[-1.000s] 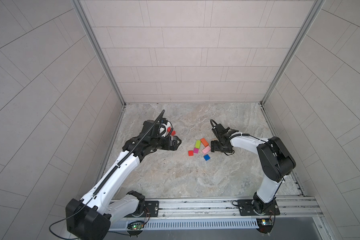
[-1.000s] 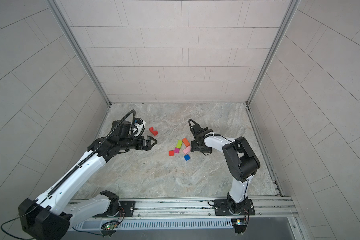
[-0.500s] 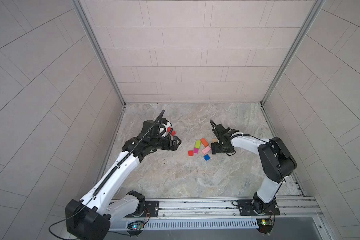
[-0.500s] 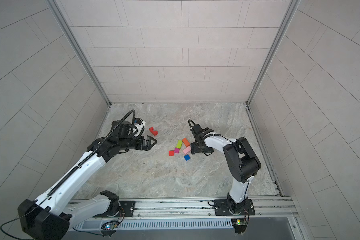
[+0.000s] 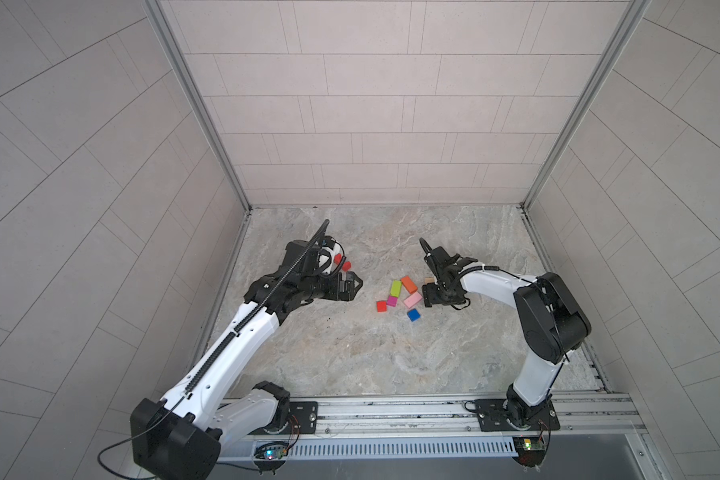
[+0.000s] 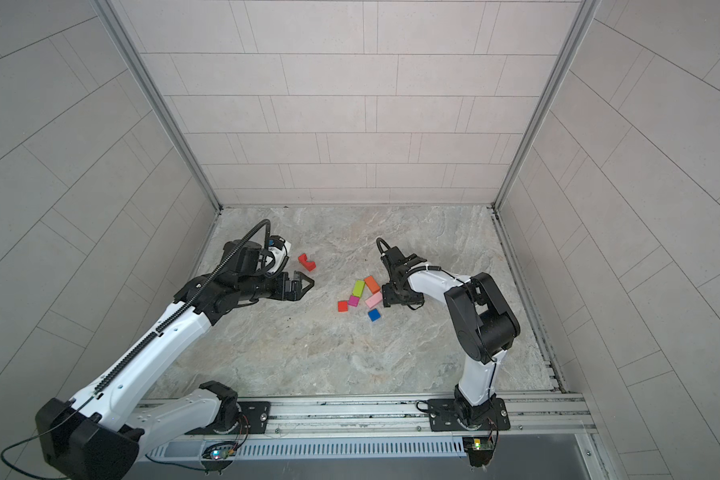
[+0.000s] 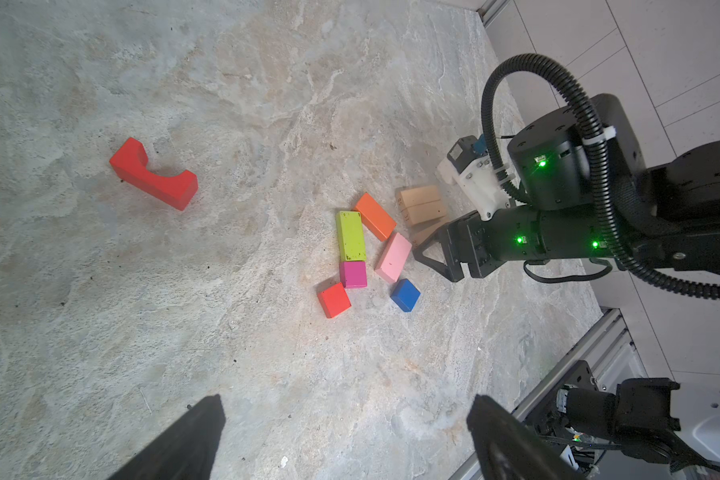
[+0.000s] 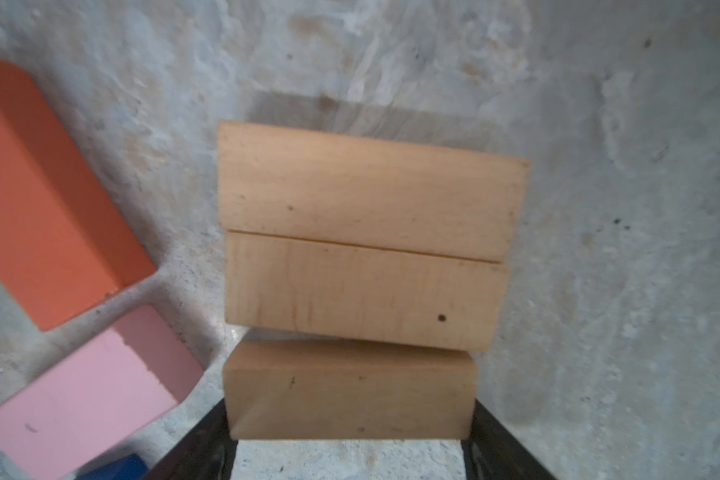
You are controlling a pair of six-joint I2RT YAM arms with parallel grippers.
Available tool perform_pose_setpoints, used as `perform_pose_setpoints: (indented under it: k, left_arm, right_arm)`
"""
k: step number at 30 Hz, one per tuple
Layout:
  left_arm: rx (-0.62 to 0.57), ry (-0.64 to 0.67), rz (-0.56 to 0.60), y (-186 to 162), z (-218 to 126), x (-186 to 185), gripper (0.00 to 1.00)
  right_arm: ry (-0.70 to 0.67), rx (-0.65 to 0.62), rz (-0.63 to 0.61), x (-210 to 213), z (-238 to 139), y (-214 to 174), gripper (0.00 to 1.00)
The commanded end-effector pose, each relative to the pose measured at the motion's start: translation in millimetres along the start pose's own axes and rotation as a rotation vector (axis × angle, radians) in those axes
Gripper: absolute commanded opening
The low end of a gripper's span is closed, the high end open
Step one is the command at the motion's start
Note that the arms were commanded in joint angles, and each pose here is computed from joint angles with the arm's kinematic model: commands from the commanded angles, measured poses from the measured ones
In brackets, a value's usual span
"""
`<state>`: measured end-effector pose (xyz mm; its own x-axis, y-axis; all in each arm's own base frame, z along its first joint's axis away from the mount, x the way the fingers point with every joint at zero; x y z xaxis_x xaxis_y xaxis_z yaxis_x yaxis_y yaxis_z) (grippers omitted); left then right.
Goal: Build the wood block tower
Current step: 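Hold the three planks pressed together side by side with the right gripper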
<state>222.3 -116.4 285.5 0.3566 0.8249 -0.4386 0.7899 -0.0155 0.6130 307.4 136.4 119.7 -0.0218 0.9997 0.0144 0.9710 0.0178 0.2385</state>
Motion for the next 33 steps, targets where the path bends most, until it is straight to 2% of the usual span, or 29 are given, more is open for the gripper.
perform_pose_setpoints:
  k: [1, 18, 33]
  left_arm:
    - [-0.014, 0.003, 0.014, -1.2, -3.3, 1.3, 0.98]
    - [-0.02, -0.007, 0.019, -0.7, -4.5, 0.1, 0.98]
    - [-0.021, -0.01, 0.019, -0.5, -4.6, -0.2, 0.98]
  right_arm:
    - [-0.034, 0.015, 0.039, -2.4, 6.4, 1.3, 0.79]
    - [-0.076, -0.017, 0.131, -8.2, 3.2, 2.8, 0.7]
    - [-0.038, -0.011, 0.173, -4.7, 5.1, 4.8, 0.69]
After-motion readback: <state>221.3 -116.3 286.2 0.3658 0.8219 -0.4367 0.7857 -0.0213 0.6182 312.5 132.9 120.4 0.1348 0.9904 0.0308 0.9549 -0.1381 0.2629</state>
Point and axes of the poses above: each gripper's point midway between its finger pads, its own z axis out along the fingers, its own x axis along the line the jaws close on, y = z × x, the point moved 10 cm from there along -z, back along the fingers
